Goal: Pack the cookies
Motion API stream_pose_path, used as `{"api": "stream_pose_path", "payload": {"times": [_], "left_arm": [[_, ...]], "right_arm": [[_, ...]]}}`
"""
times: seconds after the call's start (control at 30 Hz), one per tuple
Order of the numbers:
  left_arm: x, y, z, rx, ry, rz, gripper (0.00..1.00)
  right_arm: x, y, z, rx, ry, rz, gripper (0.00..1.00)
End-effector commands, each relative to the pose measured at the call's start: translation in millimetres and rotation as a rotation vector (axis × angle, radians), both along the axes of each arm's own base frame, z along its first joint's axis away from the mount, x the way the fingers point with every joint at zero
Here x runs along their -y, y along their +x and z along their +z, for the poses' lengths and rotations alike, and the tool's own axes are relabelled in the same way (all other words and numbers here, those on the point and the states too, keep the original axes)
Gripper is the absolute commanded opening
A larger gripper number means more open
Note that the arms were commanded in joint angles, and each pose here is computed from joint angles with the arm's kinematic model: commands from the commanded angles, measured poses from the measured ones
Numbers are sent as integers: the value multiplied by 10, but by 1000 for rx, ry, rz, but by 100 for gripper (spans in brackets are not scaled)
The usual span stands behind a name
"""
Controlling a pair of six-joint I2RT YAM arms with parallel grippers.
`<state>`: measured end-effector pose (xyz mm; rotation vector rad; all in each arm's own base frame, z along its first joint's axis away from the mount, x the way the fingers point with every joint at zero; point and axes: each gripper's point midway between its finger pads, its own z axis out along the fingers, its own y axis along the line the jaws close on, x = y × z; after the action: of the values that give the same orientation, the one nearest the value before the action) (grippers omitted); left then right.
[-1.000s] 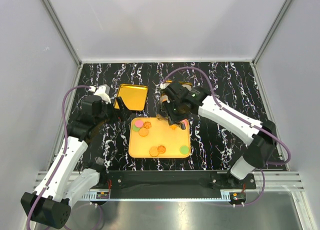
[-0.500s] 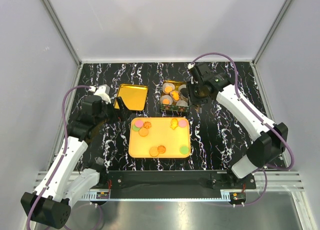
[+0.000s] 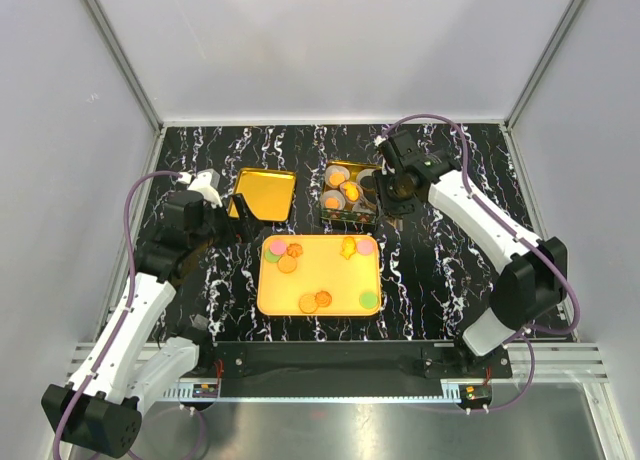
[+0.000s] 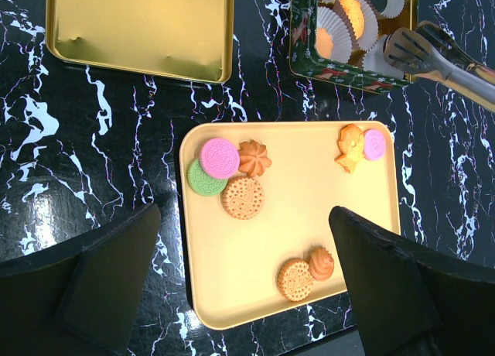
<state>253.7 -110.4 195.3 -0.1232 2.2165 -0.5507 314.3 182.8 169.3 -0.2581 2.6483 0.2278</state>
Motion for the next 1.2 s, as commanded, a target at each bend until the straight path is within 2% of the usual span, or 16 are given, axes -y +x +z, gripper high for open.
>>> {"api": "stream_pose_path", "payload": {"times": [0.0,1.17], "left_arm": [[19,52,86,49,-18,-7,99],[23,49,69,43,-17,-9,99]], "right_arm": [[-50,67,15,32,26,9,41],[-15,17,-7,25,22,9,49]]}}
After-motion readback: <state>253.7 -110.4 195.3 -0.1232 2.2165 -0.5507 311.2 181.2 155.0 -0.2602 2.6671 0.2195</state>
